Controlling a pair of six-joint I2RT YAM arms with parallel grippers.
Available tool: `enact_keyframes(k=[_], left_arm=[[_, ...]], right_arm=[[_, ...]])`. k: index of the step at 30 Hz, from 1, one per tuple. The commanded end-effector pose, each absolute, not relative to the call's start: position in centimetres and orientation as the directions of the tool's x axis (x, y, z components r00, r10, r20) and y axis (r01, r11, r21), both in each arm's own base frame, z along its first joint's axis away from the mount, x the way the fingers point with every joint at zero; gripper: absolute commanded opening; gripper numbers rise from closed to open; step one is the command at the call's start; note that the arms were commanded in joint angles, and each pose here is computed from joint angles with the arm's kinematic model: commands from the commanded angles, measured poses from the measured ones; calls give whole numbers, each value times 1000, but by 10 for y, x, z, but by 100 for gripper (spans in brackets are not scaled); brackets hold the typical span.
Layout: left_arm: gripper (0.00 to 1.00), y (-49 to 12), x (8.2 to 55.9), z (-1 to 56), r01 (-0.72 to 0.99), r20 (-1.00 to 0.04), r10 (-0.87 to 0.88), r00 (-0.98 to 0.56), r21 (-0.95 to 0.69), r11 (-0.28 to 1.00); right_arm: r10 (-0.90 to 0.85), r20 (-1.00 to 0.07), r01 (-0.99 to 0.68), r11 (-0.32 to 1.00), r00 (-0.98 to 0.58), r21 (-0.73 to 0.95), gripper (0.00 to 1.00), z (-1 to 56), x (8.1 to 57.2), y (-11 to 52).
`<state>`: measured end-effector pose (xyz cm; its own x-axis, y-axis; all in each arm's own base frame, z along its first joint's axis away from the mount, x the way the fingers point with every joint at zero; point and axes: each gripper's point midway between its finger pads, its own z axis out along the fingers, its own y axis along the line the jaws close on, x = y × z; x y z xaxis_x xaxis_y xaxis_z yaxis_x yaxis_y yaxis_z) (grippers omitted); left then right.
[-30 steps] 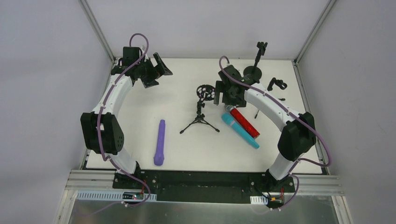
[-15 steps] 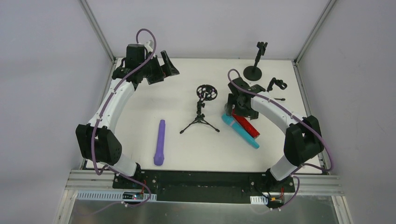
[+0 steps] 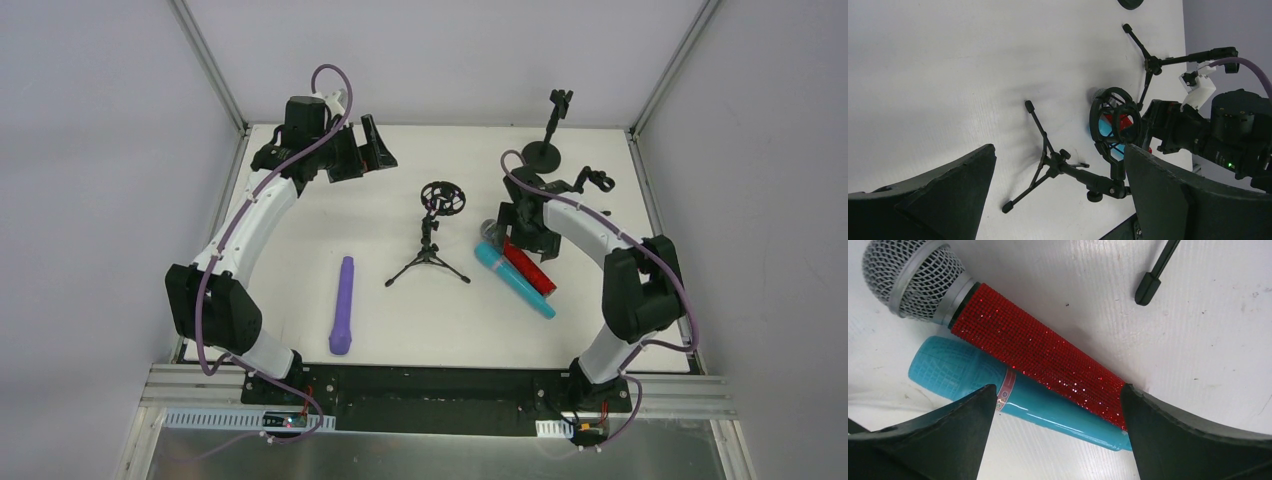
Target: Attach the microphones to the stand
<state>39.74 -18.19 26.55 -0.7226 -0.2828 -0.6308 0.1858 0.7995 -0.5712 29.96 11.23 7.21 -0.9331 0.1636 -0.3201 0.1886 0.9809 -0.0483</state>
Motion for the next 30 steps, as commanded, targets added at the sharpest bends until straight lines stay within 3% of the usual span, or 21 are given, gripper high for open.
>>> enact_keyframes(k=[1,15,26,30], left_arm=[[99,-188,398,271,230,-657,-259,-708,-561,795],[99,-195,397,266,241,-652,-238,-720,-556,796],[99,-200,395,265,253,-651,-224,-725,-554,793],[99,-202,394,266,257,-652,-221,-725,-554,792]], right_arm=[[150,-297,172,984,-943,-49,96,63,305,115],[175,-257,199,978,-951,-69,82,35,330,114],[284,-243,285,958,-927,34,63,35,348,120],[359,-224,344,933,-906,106,49,37,355,120]])
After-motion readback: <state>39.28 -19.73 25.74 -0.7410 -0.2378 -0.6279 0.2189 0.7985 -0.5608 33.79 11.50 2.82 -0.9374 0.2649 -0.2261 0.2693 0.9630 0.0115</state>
